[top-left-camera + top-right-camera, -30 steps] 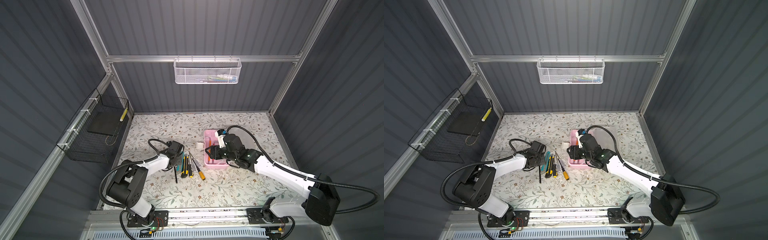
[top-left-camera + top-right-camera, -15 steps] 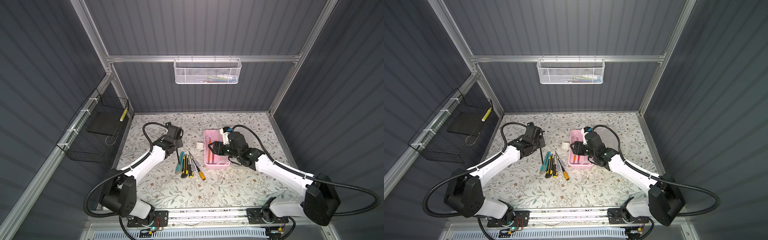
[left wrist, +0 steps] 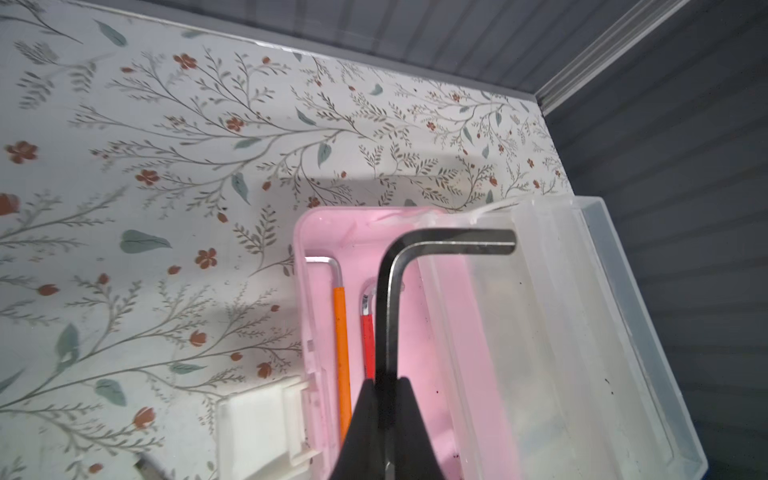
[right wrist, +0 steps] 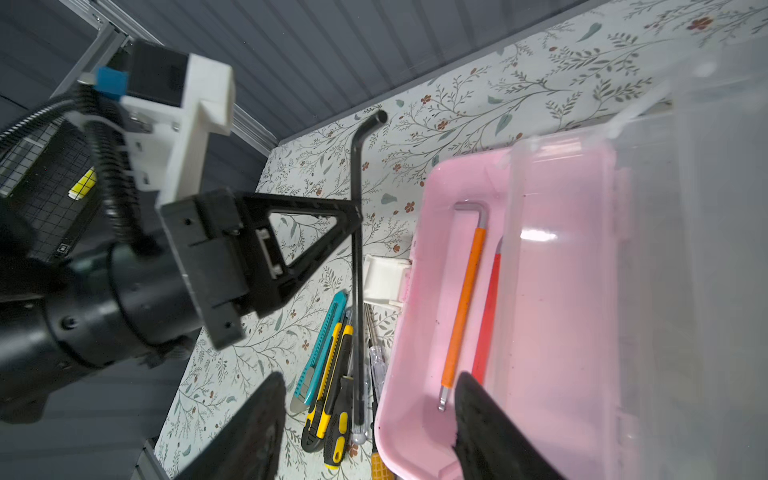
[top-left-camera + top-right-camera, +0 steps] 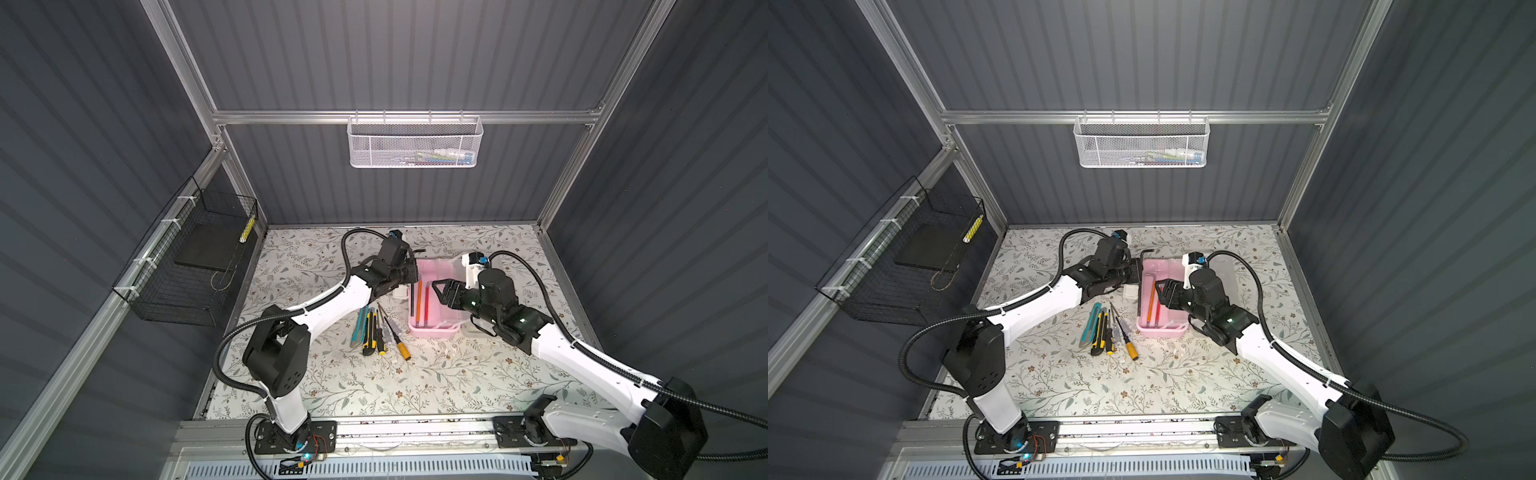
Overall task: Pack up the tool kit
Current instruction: 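Lift the black hex key and carry it over the pink box, then lower the black hex key into the pink box and open the left gripper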
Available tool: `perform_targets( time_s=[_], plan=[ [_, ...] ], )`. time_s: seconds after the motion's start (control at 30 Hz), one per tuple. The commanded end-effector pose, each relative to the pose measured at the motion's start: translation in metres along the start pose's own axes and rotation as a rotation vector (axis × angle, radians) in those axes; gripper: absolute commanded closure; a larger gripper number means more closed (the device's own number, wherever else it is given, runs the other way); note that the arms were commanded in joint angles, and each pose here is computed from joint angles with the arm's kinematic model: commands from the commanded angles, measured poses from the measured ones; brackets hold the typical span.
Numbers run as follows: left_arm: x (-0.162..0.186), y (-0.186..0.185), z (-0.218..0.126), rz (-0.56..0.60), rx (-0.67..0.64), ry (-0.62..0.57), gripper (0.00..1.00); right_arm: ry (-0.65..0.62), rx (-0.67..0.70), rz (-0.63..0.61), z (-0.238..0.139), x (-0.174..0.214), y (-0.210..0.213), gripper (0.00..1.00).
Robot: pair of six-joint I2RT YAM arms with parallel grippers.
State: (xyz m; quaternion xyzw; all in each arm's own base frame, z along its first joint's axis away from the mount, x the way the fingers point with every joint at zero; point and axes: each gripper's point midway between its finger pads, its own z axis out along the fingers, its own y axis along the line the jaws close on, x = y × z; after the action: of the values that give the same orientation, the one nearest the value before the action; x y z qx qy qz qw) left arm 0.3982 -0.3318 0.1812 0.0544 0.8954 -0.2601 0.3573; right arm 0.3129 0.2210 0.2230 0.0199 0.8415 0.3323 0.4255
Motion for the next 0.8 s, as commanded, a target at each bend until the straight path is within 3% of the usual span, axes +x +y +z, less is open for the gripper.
perform_targets(
  time_s=[0.0, 0.43, 0.77],
  plan=[
    [-0.024, -0.013, 0.004, -0.013, 0.040, -0.046, 1.00, -0.055, 0.039, -0.008, -0.012, -0.010, -0.012, 0.35],
    [0.018, -0.027, 0.063, 0.013, 0.046, 0.081, 1.00, -0.067, 0.068, 0.007, -0.017, -0.009, -0.028, 0.34],
    [0.046, -0.010, 0.090, 0.018, -0.008, 0.157, 1.00, -0.066, 0.076, 0.008, -0.017, -0.007, -0.032, 0.34]
  ],
)
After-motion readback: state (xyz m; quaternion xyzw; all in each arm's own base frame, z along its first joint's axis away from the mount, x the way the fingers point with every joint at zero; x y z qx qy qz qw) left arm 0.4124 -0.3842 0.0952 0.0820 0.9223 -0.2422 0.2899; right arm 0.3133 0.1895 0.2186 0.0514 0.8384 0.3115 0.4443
